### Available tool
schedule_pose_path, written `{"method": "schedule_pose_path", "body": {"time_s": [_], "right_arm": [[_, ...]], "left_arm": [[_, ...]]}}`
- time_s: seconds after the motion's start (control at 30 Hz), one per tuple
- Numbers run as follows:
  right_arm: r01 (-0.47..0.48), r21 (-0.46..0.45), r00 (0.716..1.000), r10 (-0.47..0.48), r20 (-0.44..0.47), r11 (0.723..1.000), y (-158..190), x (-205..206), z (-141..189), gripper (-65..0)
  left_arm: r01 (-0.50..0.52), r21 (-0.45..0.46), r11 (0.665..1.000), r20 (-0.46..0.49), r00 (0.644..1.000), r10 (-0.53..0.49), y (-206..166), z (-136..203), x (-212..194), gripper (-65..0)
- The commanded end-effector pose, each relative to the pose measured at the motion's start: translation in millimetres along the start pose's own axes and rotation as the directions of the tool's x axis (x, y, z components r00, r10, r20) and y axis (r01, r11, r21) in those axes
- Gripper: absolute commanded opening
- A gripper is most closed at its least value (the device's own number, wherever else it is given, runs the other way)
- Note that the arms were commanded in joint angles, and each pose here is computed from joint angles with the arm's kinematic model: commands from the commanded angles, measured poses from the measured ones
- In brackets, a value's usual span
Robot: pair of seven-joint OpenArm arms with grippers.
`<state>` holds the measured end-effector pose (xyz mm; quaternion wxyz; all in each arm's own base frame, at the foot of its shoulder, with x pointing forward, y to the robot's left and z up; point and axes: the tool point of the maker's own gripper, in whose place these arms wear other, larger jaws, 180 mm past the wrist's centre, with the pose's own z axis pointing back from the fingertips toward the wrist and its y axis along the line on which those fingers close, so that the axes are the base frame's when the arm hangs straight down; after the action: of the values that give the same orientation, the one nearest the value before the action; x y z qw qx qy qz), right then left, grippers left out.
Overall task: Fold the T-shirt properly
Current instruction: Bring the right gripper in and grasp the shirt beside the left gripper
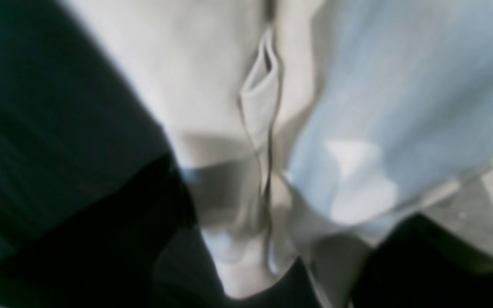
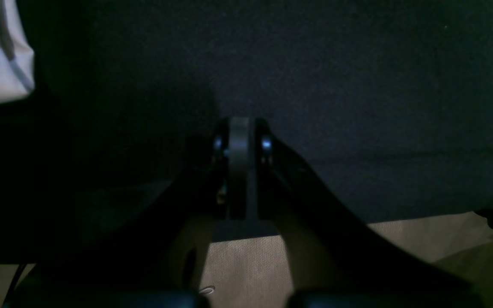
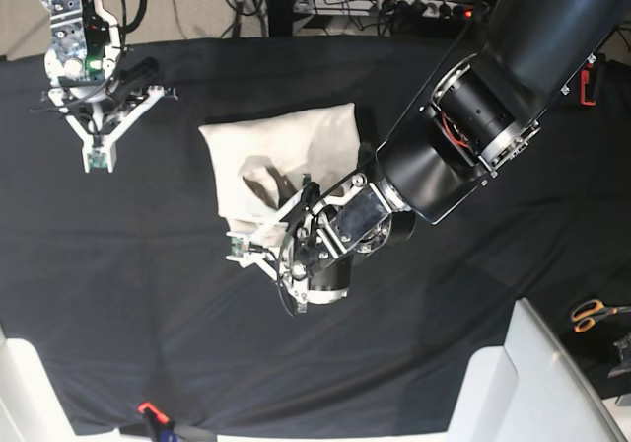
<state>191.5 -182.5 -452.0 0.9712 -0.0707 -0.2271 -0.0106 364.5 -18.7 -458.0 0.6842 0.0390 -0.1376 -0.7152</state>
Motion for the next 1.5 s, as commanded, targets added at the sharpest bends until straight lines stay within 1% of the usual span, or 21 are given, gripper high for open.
{"method": "schedule_pose_path", "body": {"time_s": [0.0,0.13,0.27,0.4,0.57,0.63,0.7,0.77,0.83,0.87,0.93,1.03,1.13,1.23,1.33,1.4,1.47], "right_arm": [[-0.003,-0.008,1.0,0.003,0.031,1.0,-3,8,3,-61.2],[-0.003,-0.008,1.0,0.003,0.031,1.0,-3,8,3,-61.2],[-0.003,-0.008,1.0,0.003,0.031,1.0,-3,8,3,-61.2],[-0.005,-0.006,1.0,0.005,0.031,1.0,-2,8,3,-61.2],[-0.045,0.037,0.999,0.044,0.027,0.998,18,5,4,-61.2],[-0.072,0.067,0.997,0.07,0.027,0.995,32,3,5,-61.2],[-0.123,0.113,0.992,0.12,0.036,0.986,51,1,9,-61.2],[-0.204,0.183,0.978,0.194,0.073,0.962,74,5,18,-61.4],[-0.259,0.225,0.964,0.237,0.12,0.939,88,15,25,-61.4],[-0.276,0.232,0.958,0.247,0.148,0.933,92,25,27,-61.4],[-0.317,0.248,0.945,0.281,0.169,0.915,102,37,29,-61.4],[-0.365,0.256,0.926,0.321,0.199,0.895,114,56,31,-61.4],[-0.387,0.253,0.915,0.336,0.222,0.887,120,72,33,-61.4],[-0.389,0.252,0.914,0.338,0.222,0.886,122,80,34,-61.4],[-0.385,0.302,0.919,0.332,0.213,0.872,136,73,35,-61.2],[-0.363,0.347,0.93,0.311,0.197,0.865,143,71,32,-61.2],[-0.332,0.398,0.942,0.281,0.181,0.855,154,73,30,-61.2]], "left_arm": [[0.008,0.042,0.999,0.009,1.0,-0.008,19,10,6,-35.9],[0.009,0.053,0.999,0.011,1.0,-0.009,25,13,7,-35.9],[-0.015,0.044,0.999,-0.02,1.0,0.015,32,11,-5,-35.9],[-0.038,0.033,0.999,-0.003,0.999,0.038,36,7,-11,-35.9],[-0.05,0.024,0.998,0.013,0.999,0.049,35,5,-12,-35.9],[-0.05,0.027,0.998,0.015,0.999,0.05,37,6,-11,-35.9],[-0.049,0.03,0.998,0.015,0.999,0.049,38,6,-11,-35.9],[-0.049,0.03,0.998,0.016,0.999,0.049,38,6,-11,-35.9],[-0.049,0.03,0.998,0.016,0.999,0.049,38,6,-11,-35.9],[-0.049,0.03,0.998,0.016,0.999,0.049,38,6,-11,-35.9],[-0.042,0.029,0.999,0.031,0.999,0.041,38,7,-1,-35.9],[-0.04,0.024,0.999,0.038,0.999,0.039,35,6,4,-35.9],[-0.029,0.018,0.999,0.06,0.998,0.028,32,6,19,-35.9],[-0.023,0.018,1.0,0.073,0.997,0.022,32,7,28,-35.9],[-0.018,0.017,1.0,0.085,0.996,0.016,31,8,36,-35.9],[-0.023,0.01,1.0,0.076,0.997,0.022,30,7,34,-35.9],[-0.029,-0.002,1.0,0.1,0.995,0.029,27,4,39,-35.9]]}}
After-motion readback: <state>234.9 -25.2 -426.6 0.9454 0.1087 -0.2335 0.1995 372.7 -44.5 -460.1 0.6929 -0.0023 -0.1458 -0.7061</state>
